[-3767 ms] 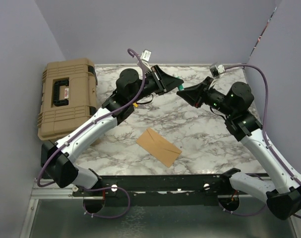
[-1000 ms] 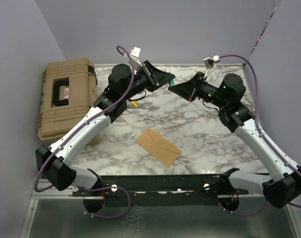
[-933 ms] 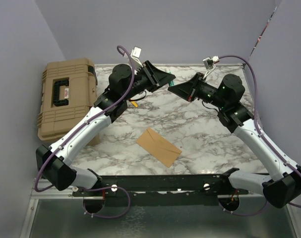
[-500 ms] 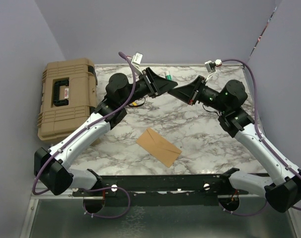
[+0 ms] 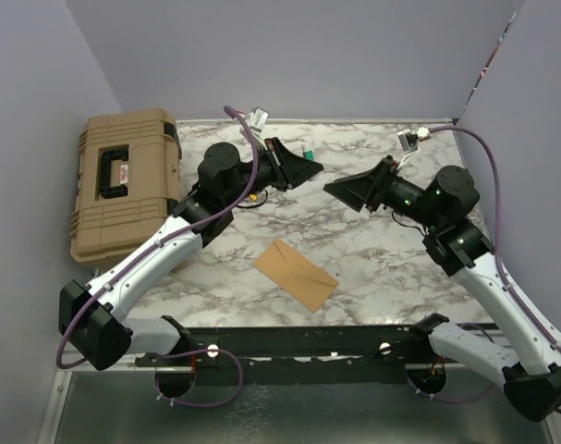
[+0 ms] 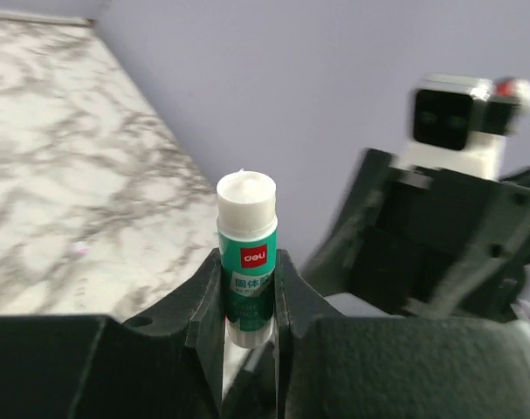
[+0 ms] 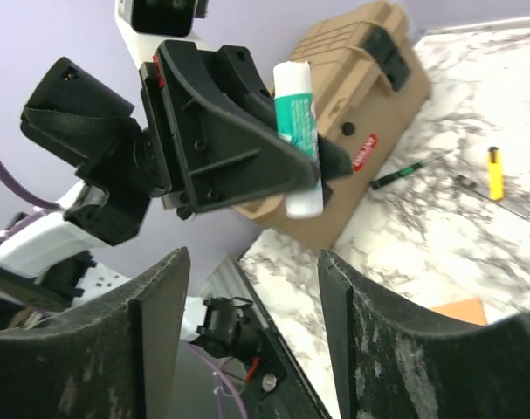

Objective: Place the letter into the envelope and seal it

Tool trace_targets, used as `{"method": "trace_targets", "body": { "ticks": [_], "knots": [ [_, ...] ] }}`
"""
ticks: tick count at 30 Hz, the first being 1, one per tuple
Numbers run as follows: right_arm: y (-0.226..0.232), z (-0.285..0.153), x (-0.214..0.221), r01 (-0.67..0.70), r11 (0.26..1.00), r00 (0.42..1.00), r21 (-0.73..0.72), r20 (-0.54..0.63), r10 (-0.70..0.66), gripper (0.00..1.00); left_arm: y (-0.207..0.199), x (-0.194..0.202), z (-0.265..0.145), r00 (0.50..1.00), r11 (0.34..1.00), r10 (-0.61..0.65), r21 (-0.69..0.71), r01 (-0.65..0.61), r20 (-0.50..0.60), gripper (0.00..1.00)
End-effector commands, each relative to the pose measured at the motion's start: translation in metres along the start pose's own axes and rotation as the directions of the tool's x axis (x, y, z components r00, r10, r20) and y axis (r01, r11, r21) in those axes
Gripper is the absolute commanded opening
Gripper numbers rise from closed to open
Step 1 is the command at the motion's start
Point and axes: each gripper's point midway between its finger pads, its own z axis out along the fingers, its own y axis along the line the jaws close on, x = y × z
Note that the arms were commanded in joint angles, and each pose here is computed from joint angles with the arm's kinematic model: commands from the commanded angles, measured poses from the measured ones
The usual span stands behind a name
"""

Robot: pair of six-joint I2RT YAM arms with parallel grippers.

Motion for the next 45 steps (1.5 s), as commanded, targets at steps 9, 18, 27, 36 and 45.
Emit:
{"method": "trace_targets", "body": {
  "ticks": [9, 18, 27, 36, 45],
  "knots": [
    [-0.154, -0.093, 0.052, -0.006, 0.593, 0.995, 0.805, -0.056, 0.087, 0.66, 0.109, -0.004, -0.067, 0.954, 0.813, 0.301, -0.525, -0.250, 0.012, 0.00],
    [-0.255, -0.109, 0.088, 0.177, 0.258, 0.969, 0.950, -0.214, 0.123, 0.68, 0.122, 0.016, -0.073, 0.943, 0.798, 0.326, -0.515, -0.312, -0.066, 0.00],
    [-0.329, -0.109, 0.114, 0.229, 0.144, 0.938, 0.963, -0.258, 0.233, 0.68, 0.133, 0.036, -0.075, 0.939, 0.810, 0.329, -0.482, -0.333, -0.096, 0.00],
    [-0.374, -0.095, 0.122, 0.236, 0.173, 0.915, 0.956, -0.278, 0.292, 0.59, 0.136, 0.048, -0.080, 0.948, 0.832, 0.308, -0.461, -0.308, -0.077, 0.00],
    [-0.400, -0.085, 0.126, 0.247, 0.206, 0.894, 0.947, -0.305, 0.329, 0.51, 0.139, 0.049, -0.079, 0.950, 0.833, 0.303, -0.463, -0.302, -0.076, 0.00]
  ]
}}
